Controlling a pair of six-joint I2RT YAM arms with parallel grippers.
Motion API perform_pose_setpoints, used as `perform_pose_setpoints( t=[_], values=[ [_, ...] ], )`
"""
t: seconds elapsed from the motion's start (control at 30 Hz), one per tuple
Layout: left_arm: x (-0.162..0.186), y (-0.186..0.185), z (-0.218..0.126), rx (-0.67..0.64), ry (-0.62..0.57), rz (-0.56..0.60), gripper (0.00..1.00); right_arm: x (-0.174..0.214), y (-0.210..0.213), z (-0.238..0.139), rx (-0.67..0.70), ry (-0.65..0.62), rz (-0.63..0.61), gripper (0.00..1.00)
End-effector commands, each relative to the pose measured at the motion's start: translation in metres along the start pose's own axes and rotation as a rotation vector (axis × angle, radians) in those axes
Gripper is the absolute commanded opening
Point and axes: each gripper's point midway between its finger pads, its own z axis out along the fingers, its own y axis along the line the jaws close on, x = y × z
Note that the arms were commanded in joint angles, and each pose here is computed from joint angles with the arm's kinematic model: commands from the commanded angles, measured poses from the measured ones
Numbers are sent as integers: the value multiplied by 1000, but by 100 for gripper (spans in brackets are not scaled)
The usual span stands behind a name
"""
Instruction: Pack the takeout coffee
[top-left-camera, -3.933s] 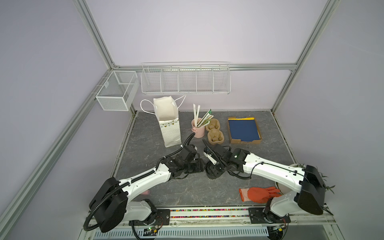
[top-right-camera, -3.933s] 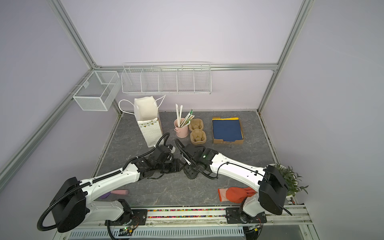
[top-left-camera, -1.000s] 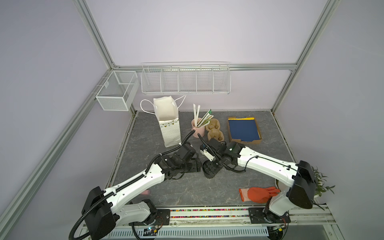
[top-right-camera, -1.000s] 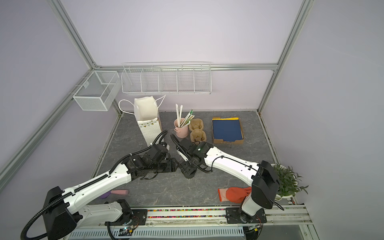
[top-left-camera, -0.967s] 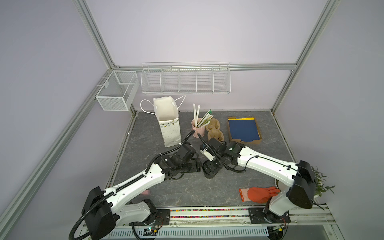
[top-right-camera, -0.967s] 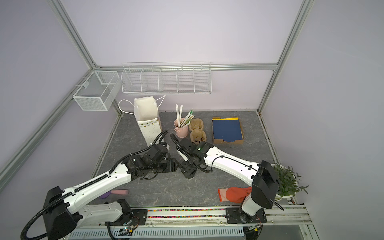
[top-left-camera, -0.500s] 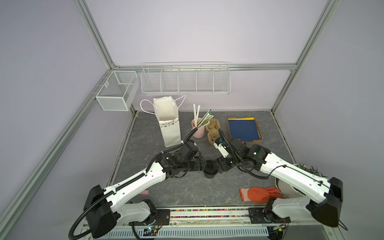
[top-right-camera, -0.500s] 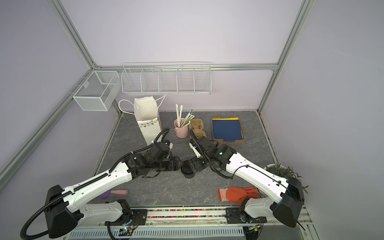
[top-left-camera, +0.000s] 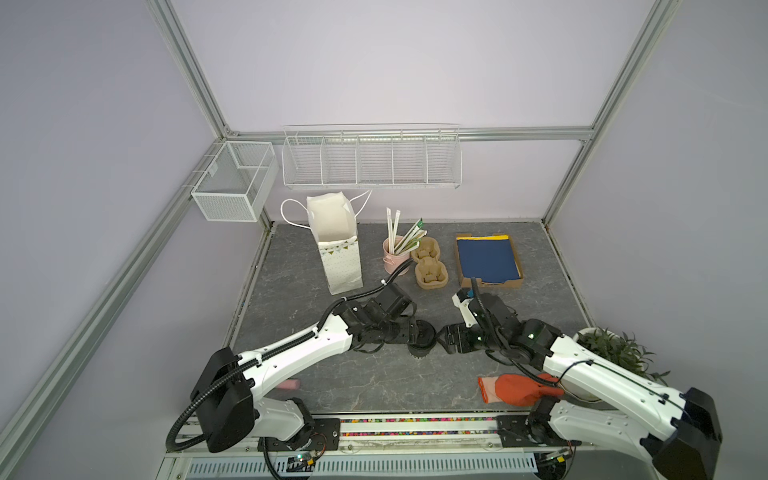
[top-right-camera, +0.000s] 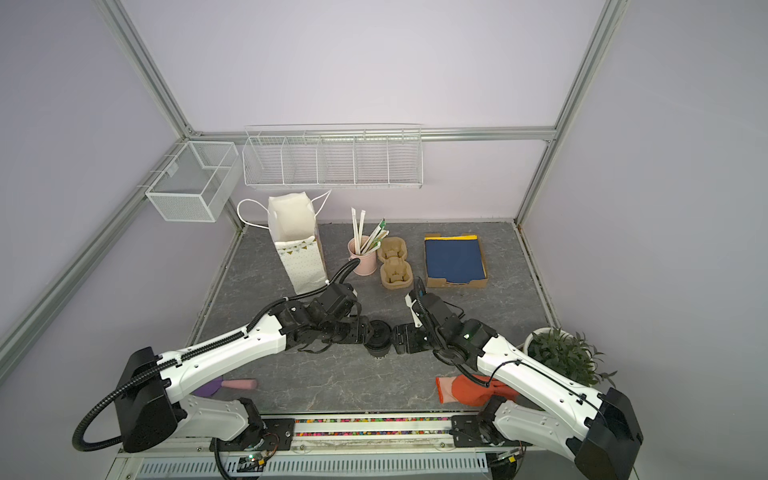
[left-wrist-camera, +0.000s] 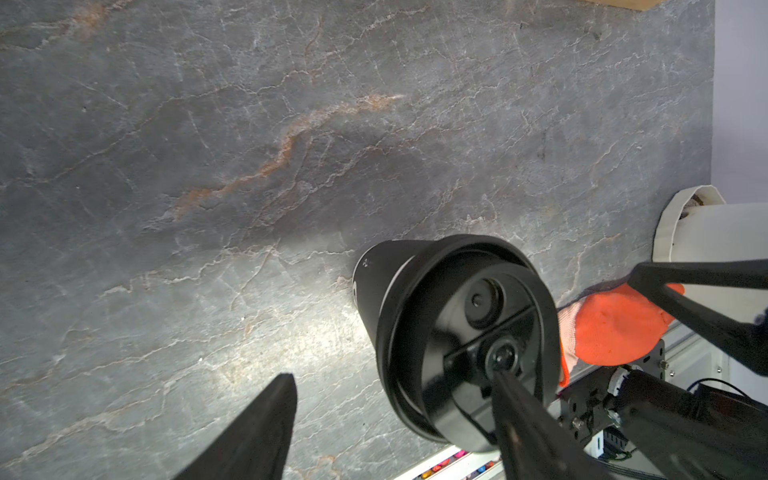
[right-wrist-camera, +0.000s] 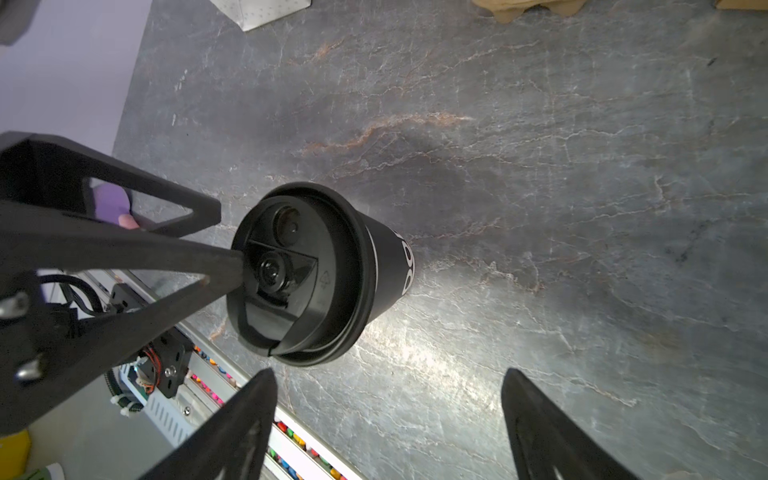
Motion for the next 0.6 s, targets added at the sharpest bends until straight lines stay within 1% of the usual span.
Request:
perform_pose_setpoints(
  t=[0.0,0.3,0.43,0.57],
  values=[
    [6,6,7,-27,20,-5,75,-4,-1,2,-34,-48,86,88],
    [21,20,22,-54,57,-21,75,3,-1,19,-82,-39,149,88],
    [25,24,26,-60,66,-29,75,2,-8,18,-60,-57,170,88],
    [29,28,28,-69,74,-28,75,4,-18,19,-45,-71,222,87]
  ],
)
